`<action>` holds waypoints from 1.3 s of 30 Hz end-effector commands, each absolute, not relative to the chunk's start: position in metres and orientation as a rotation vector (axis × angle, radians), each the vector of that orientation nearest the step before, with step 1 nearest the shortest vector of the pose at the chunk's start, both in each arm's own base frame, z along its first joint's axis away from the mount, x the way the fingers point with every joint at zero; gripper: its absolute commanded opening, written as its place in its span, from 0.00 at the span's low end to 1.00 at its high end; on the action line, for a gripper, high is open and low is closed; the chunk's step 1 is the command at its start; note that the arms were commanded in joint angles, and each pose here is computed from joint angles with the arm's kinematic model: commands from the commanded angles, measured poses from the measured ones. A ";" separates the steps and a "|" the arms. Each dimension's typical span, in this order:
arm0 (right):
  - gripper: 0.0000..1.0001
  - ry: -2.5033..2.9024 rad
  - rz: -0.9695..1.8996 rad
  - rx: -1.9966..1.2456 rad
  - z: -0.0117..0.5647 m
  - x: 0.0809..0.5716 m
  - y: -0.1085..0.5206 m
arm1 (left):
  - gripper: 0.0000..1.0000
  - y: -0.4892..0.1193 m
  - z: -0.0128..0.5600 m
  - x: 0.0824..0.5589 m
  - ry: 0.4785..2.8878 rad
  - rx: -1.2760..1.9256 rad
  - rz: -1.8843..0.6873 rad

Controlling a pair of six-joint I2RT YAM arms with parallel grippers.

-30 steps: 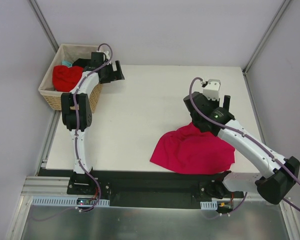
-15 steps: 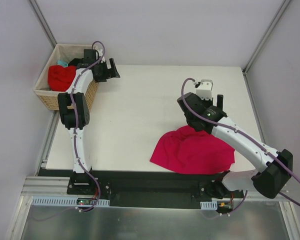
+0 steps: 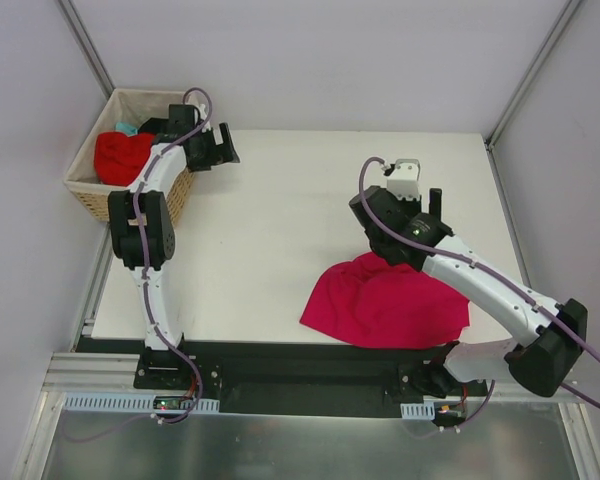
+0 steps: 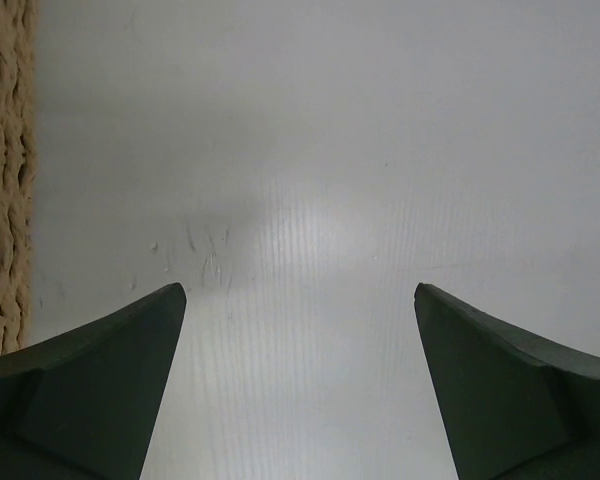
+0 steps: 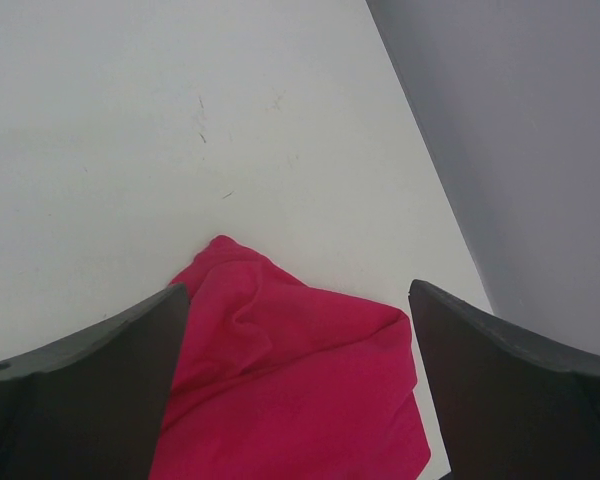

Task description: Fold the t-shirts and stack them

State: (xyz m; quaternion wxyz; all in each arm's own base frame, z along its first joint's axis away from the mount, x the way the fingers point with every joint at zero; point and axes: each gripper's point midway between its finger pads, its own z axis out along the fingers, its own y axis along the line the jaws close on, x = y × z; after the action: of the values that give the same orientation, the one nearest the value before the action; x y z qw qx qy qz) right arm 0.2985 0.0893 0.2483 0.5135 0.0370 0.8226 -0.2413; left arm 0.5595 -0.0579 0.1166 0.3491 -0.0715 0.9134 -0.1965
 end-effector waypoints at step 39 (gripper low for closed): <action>0.96 2.299 -0.468 0.146 0.162 0.237 0.042 | 0.99 -0.349 0.109 0.155 2.595 0.378 -0.894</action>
State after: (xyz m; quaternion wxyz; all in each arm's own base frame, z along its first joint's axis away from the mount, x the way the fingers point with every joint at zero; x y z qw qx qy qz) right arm 0.2342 0.0411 0.1620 0.3815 0.0401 0.9029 -0.1937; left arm 0.1652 -0.3167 0.1102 0.1973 0.1270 0.9268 -0.2931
